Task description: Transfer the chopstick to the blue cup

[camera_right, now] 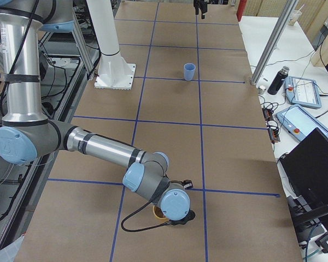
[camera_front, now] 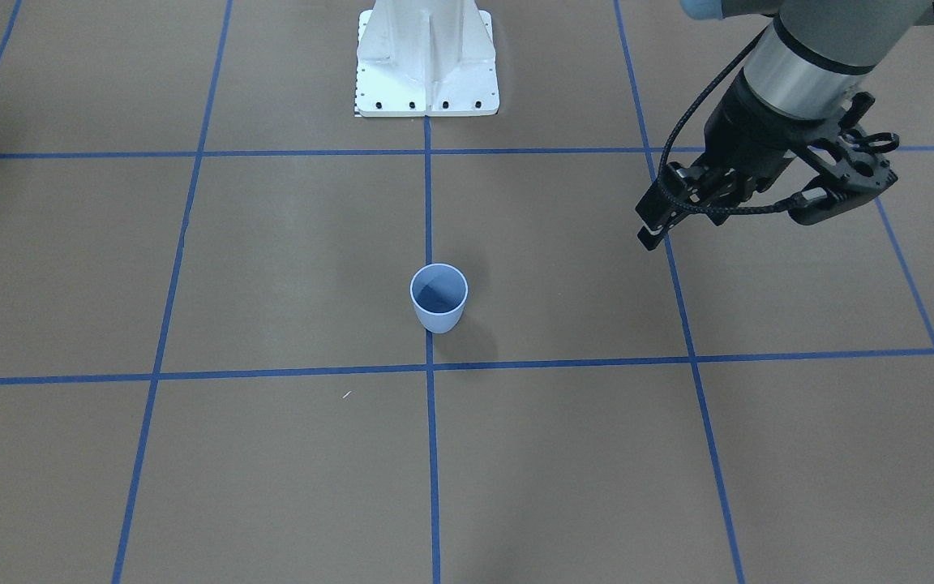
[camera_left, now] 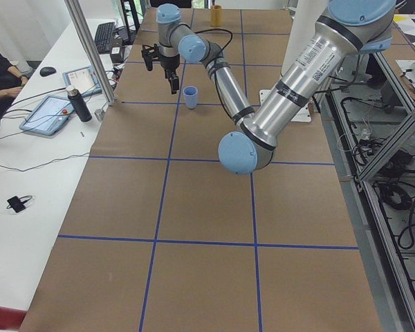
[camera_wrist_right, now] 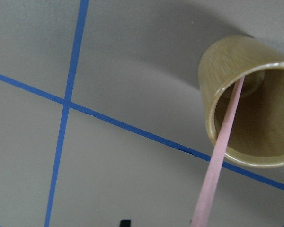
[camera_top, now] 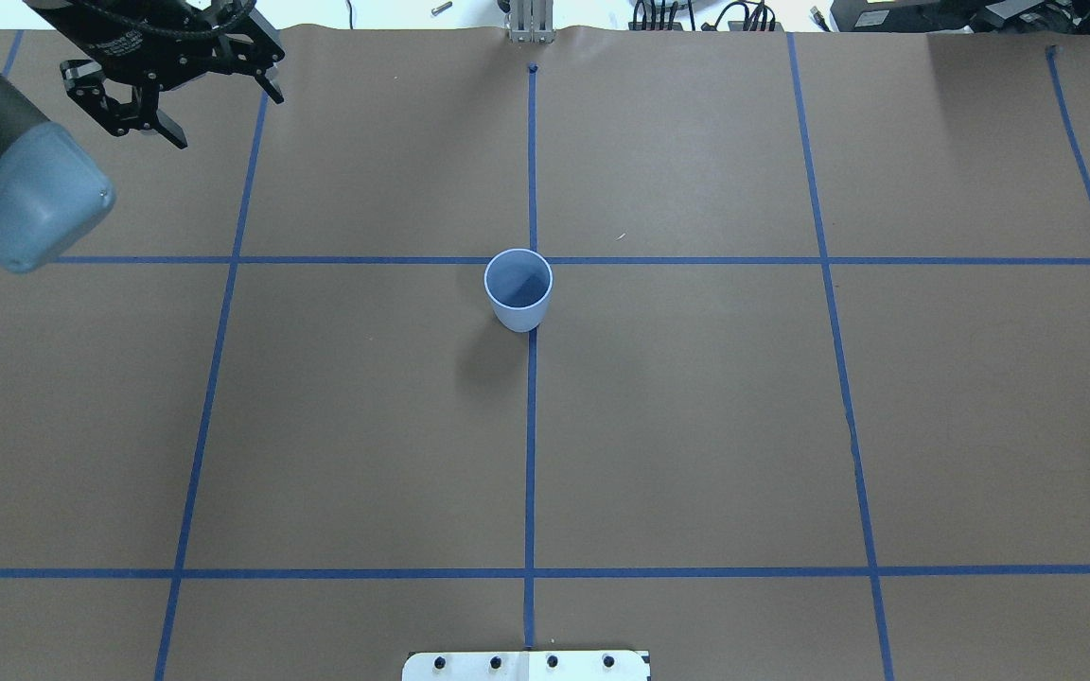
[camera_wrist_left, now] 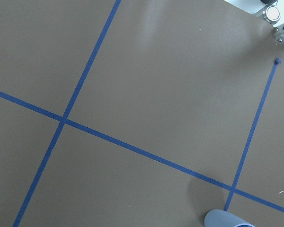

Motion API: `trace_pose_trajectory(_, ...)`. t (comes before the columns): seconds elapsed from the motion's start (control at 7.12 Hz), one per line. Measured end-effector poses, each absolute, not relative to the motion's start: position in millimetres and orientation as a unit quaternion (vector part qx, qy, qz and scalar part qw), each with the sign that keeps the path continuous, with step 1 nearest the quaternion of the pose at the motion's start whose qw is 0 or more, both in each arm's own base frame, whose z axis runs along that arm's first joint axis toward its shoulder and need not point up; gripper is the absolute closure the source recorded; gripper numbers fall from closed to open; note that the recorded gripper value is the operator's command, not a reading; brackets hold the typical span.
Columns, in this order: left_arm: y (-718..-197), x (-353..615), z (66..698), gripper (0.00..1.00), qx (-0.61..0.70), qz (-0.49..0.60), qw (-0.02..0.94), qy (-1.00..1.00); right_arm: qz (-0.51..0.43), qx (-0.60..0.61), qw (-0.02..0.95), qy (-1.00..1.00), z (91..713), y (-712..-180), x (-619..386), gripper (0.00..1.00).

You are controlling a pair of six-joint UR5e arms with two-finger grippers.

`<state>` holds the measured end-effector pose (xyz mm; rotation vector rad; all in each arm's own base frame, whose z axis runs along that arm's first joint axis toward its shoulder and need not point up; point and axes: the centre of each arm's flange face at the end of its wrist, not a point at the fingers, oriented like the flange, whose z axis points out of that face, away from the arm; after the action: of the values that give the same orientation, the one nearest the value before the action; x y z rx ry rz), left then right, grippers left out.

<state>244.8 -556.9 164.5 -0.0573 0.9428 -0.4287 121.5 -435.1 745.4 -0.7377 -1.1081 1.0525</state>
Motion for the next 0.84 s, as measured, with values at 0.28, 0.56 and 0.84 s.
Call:
trace_pose_trajectory(0.28, -557.2, 245.7, 165.0, 0.02, -0.028, -0.205, 0.869, 0.450, 0.467, -0.328, 0.659, -0.489, 748.1, -428.6, 120.6, 0.67)
trace_pose_trajectory(0.56, -556.3, 245.4, 162.3, 0.02, -0.027, -0.204, 0.868, 0.452, 0.468, -0.328, 0.659, -0.489, 748.9, -423.5, 120.7, 0.84)
trace_pose_trajectory(0.84, -552.7, 244.8, 156.2, 0.02, -0.029, -0.203, 0.868, 0.451, 0.468, -0.326, 0.660, -0.489, 747.1, -422.9, 121.6, 0.94)
